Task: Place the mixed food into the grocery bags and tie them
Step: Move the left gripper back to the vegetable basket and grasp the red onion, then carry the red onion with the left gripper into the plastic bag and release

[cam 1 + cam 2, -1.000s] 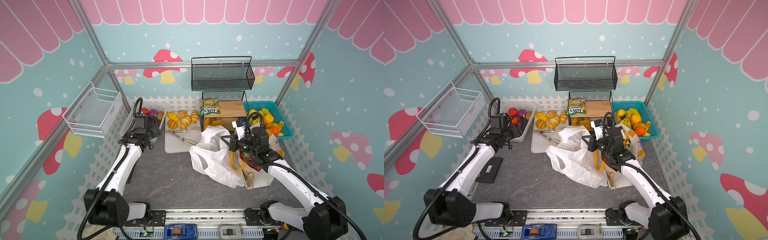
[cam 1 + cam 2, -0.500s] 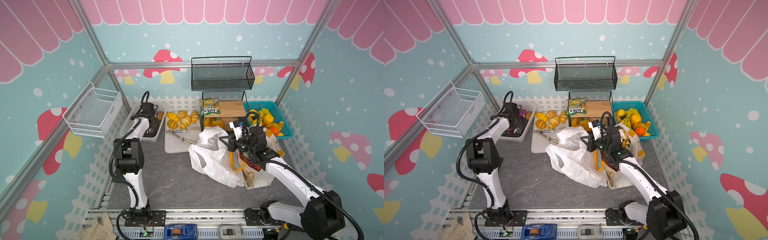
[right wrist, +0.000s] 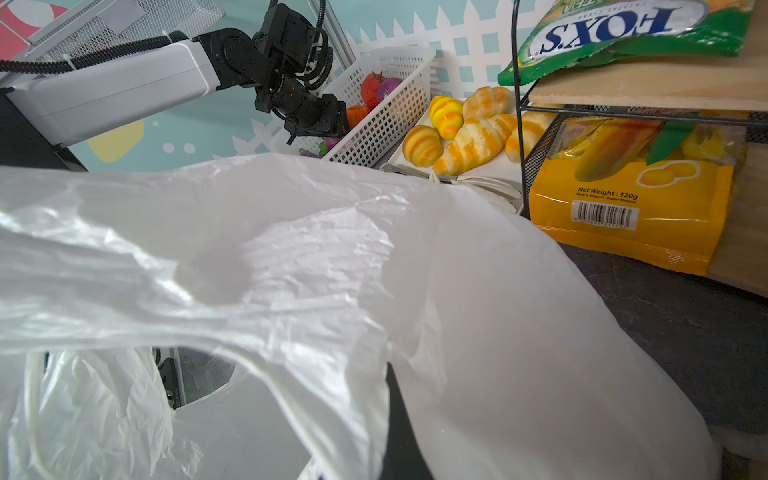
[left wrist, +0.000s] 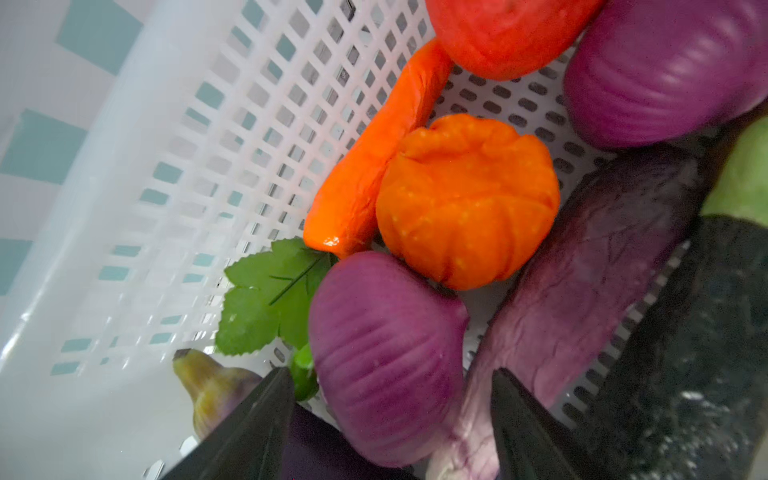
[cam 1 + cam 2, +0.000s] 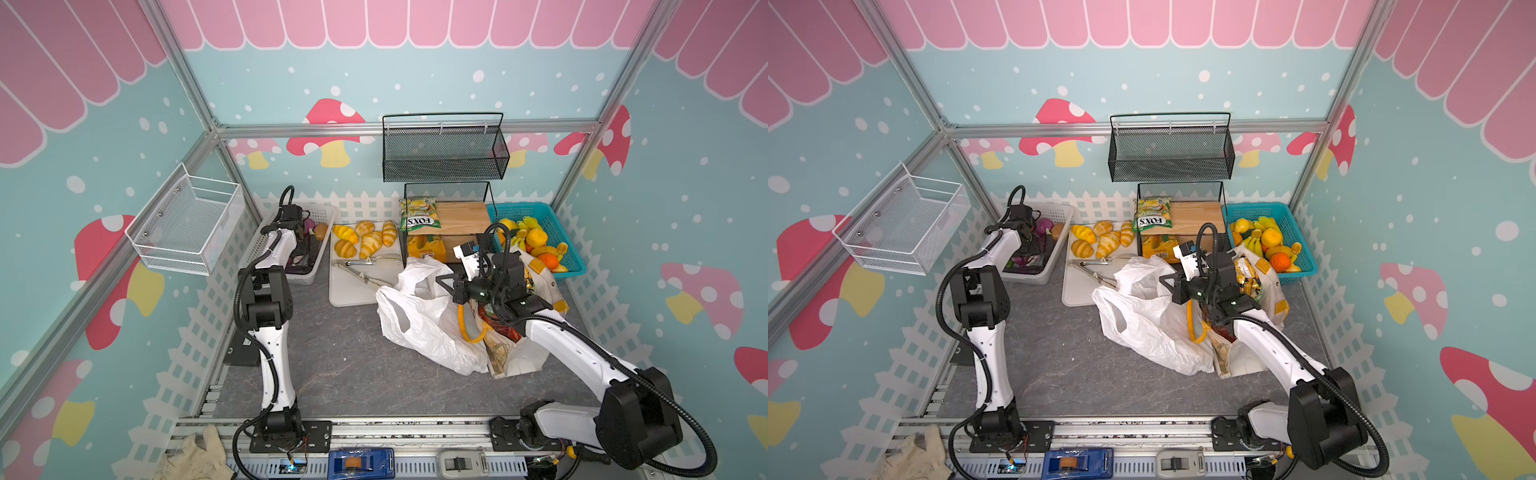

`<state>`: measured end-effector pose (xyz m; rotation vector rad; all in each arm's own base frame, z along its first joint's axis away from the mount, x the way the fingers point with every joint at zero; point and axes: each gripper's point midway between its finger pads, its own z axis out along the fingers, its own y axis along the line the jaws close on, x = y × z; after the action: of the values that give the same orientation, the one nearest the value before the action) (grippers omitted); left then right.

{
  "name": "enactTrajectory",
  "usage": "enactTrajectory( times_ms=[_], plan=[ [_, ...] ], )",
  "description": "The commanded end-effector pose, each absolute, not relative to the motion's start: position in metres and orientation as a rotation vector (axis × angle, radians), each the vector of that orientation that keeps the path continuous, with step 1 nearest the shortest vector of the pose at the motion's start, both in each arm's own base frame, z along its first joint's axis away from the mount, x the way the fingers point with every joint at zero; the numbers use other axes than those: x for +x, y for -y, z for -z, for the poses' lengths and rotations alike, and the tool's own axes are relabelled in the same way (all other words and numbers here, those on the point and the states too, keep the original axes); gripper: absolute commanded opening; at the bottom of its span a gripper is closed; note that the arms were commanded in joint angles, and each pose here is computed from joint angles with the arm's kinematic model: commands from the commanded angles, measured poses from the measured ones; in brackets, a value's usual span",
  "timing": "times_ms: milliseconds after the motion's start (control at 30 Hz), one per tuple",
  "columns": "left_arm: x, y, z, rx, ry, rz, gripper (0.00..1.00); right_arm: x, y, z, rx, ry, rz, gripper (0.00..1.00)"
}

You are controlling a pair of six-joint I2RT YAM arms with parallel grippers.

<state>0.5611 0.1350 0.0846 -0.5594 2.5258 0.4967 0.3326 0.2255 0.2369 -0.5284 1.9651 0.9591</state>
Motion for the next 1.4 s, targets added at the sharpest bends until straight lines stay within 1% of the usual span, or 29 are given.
enactTrajectory(
  times_ms=[0, 200, 333, 433, 533, 700, 767, 867, 1033, 1133, 1233, 1300, 1367],
  plan=[
    [0.559, -0.144, -0.072, -0.563, -2.573, -0.487, 0.77, 0.339, -0.228, -0.251, -0.556, -1.917, -0.955, 0.01],
    [0.563, -0.152, -0.06, -0.568, -2.596, -0.492, 0.77, 0.34, -0.229, -0.246, -0.548, -1.935, -0.969, 0.01],
    [0.568, -0.153, -0.06, -0.542, -2.601, -0.491, 0.75, 0.34, -0.228, -0.244, -0.539, -1.943, -0.965, 0.01],
    [0.568, -0.152, -0.058, -0.537, -2.61, -0.479, 0.7, 0.34, -0.228, -0.244, -0.534, -1.944, -0.969, 0.01],
    [0.569, -0.151, -0.063, -0.538, -2.601, -0.47, 0.62, 0.341, -0.229, -0.243, -0.531, -1.949, -0.973, 0.01],
    [0.57, -0.147, -0.087, -0.576, -2.554, -0.419, 0.46, 0.34, -0.229, -0.243, -0.531, -1.947, -0.977, 0.01],
    [0.569, -0.145, -0.099, -0.593, -2.531, -0.404, 0.42, 0.339, -0.228, -0.243, -0.531, -1.947, -0.976, 0.01],
    [0.567, -0.139, -0.121, -0.596, -2.484, -0.395, 0.39, 0.339, -0.228, -0.244, -0.533, -1.945, -0.976, 0.01],
    [0.557, -0.13, -0.162, -0.584, -2.404, -0.435, 0.37, 0.337, -0.229, -0.245, -0.537, -1.942, -0.981, 0.01],
    [0.546, -0.111, -0.183, -0.561, -2.37, -0.413, 0.37, 0.338, -0.229, -0.246, -0.535, -1.939, -0.979, 0.01],
    [0.527, -0.081, -0.205, -0.537, -2.334, -0.327, 0.37, 0.34, -0.227, -0.248, -0.528, -1.937, -0.966, 0.01],
    [0.508, -0.054, -0.223, -0.534, -2.285, -0.226, 0.36, 0.342, -0.227, -0.249, -0.519, -1.937, -0.956, 0.01],
    [0.486, -0.021, -0.232, -0.506, -2.253, -0.078, 0.36, 0.344, -0.227, -0.25, -0.511, -1.937, -0.954, 0.01]
  ],
)
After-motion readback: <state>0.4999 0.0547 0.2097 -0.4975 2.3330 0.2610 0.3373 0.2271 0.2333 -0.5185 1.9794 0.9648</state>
